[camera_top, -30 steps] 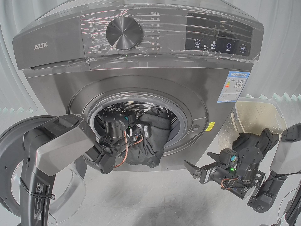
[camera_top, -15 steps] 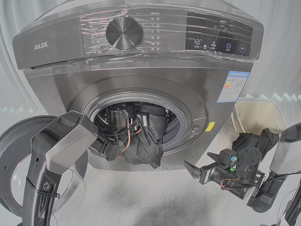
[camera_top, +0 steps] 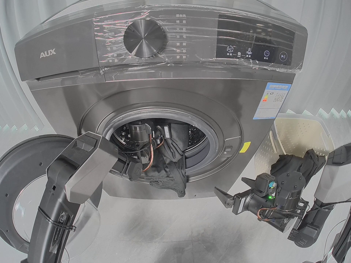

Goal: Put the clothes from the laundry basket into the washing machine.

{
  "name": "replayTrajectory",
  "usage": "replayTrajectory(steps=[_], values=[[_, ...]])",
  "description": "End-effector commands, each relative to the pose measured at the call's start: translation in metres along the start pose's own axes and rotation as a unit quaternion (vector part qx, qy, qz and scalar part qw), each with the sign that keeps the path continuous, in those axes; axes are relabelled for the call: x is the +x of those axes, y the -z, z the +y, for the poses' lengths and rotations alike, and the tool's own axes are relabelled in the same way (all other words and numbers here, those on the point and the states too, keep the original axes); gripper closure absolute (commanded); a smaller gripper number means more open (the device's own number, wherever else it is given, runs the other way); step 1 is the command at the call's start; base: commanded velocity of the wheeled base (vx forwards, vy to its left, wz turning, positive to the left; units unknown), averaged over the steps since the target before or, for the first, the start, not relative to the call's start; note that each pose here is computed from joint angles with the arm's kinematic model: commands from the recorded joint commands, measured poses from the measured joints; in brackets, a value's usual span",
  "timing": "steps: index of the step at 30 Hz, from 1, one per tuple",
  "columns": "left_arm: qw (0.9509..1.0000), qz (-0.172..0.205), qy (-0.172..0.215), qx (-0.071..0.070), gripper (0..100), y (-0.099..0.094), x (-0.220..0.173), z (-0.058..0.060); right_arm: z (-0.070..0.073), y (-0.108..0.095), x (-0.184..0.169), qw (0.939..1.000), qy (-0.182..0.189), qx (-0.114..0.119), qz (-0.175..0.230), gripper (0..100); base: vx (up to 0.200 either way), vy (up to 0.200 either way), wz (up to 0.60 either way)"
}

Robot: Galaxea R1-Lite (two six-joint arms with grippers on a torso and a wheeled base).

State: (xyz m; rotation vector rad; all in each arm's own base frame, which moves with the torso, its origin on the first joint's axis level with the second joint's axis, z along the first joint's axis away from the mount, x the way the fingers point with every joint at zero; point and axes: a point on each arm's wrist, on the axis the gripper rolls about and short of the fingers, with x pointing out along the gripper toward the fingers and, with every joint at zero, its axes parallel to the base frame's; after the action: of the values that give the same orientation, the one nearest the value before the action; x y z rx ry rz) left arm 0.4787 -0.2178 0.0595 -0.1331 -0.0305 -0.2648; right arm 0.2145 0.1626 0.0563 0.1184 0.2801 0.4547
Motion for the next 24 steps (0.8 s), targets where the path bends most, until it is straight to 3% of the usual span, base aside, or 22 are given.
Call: replayTrajectory(steps=[1, 3, 8, 14, 21, 24], values=[[0.9999, 0.012, -0.001, -0.003, 0, 0.007, -0.003, 0.001, 0.0, 0.0, 0.0, 1.0, 0.001, 0.0, 0.0, 0, 0.0, 0.0, 0.0], [0.9997, 0.023, -0.001, -0.008, 0, 0.009, -0.007, 0.0, 0.0, 0.0, 0.0, 1.0, 0.0, 0.0, 0.0, 0, 0.0, 0.0, 0.0], [0.9979, 0.06, 0.024, -0.003, 0, 0.005, -0.026, -0.004, 0.0, 0.0, 0.0, 1.0, -0.001, 0.0, 0.0, 0, 0.0, 0.0, 0.0], [0.9896, 0.125, 0.072, 0.002, 0, 0.004, -0.053, -0.01, 0.0, 0.0, 0.0, 1.0, -0.001, 0.0, 0.0, 0, 0.0, 0.0, 0.0], [0.985, 0.151, 0.082, 0.008, 0, 0.019, -0.06, -0.015, 0.002, 0.001, 0.0, 1.0, -0.003, 0.0, 0.002, 0, 0.0, 0.0, 0.0], [0.9804, 0.177, 0.084, 0.022, 0, 0.034, -0.068, -0.014, 0.002, 0.001, 0.0, 1.0, -0.003, 0.0, 0.002, 0, 0.0, 0.0, 0.0]])
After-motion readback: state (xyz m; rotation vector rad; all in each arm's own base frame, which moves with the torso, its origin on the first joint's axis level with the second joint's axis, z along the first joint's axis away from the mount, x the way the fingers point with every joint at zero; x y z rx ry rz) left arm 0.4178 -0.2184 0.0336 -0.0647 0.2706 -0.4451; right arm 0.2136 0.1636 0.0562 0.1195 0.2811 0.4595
